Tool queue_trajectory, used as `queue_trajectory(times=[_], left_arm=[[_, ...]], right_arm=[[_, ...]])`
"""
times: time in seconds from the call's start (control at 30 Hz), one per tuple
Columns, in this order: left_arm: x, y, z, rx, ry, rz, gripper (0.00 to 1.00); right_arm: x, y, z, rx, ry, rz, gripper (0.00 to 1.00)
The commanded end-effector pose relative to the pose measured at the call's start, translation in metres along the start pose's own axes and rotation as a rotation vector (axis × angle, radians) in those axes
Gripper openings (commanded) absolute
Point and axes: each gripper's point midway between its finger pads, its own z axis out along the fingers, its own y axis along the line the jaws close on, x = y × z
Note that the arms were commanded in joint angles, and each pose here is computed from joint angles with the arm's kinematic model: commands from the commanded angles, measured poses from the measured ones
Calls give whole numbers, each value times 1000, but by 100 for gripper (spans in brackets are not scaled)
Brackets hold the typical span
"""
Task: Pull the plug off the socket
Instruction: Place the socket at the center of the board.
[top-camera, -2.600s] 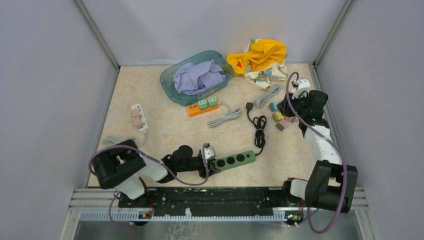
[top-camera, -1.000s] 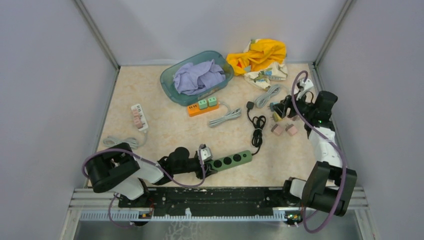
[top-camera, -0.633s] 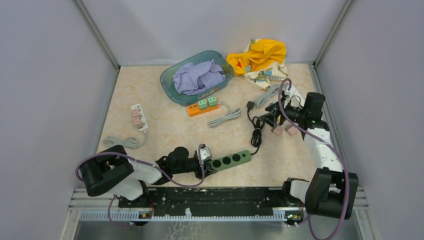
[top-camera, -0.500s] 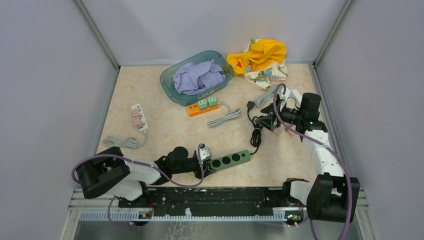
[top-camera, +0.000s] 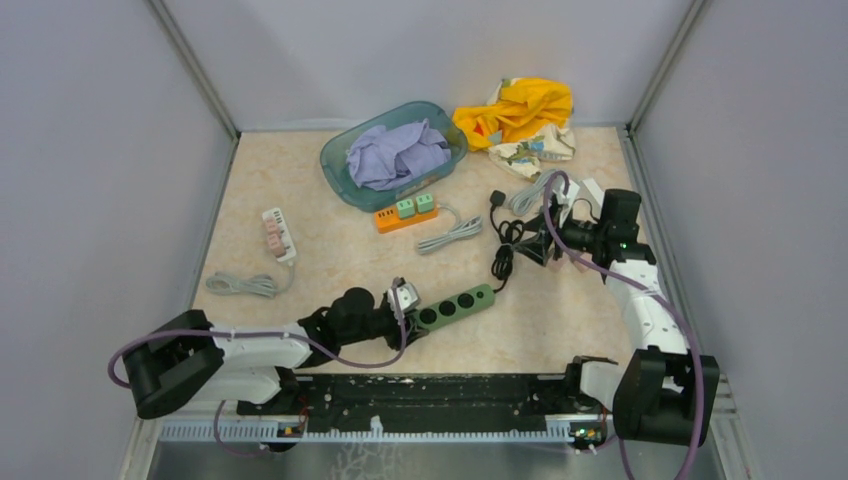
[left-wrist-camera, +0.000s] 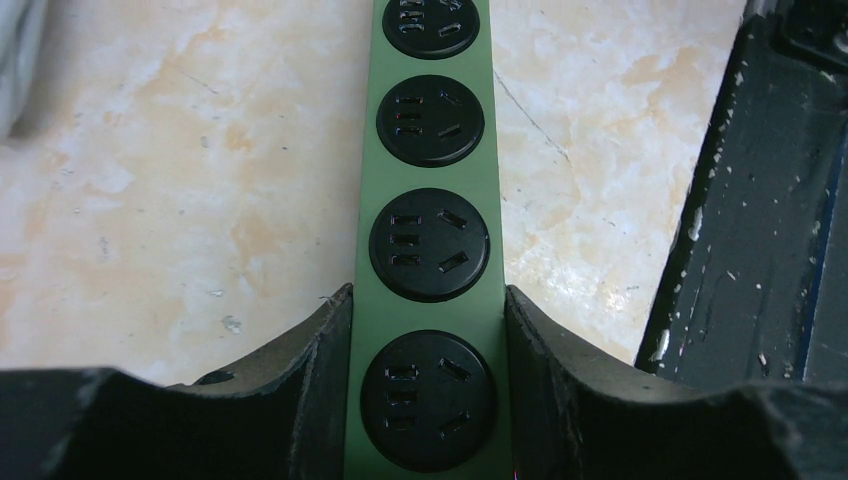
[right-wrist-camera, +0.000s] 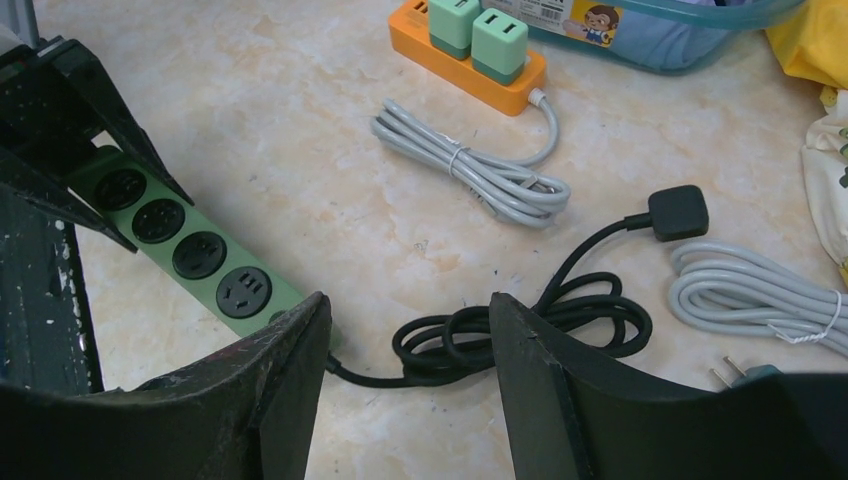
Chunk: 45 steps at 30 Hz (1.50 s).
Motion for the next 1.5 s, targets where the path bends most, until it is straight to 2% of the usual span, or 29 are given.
queue_trajectory(times=[0.0, 0.53, 0.97, 1.47], left_arm=[[-42, 15, -2, -86, -94, -31, 1], [-76, 39, -31, -203, -147, -126, 1], [-96, 97, -63, -425, -144, -175, 1], [-70, 107, -63, -469, -83, -187, 1]], right_arm=[[-29, 2, -4, -9, -42, -118, 59], [-29, 2, -4, -10, -38, -122, 59], [-29, 2, -4, -4, -33, -128, 59], [-29, 2, -5, -5, -35, -130, 59]])
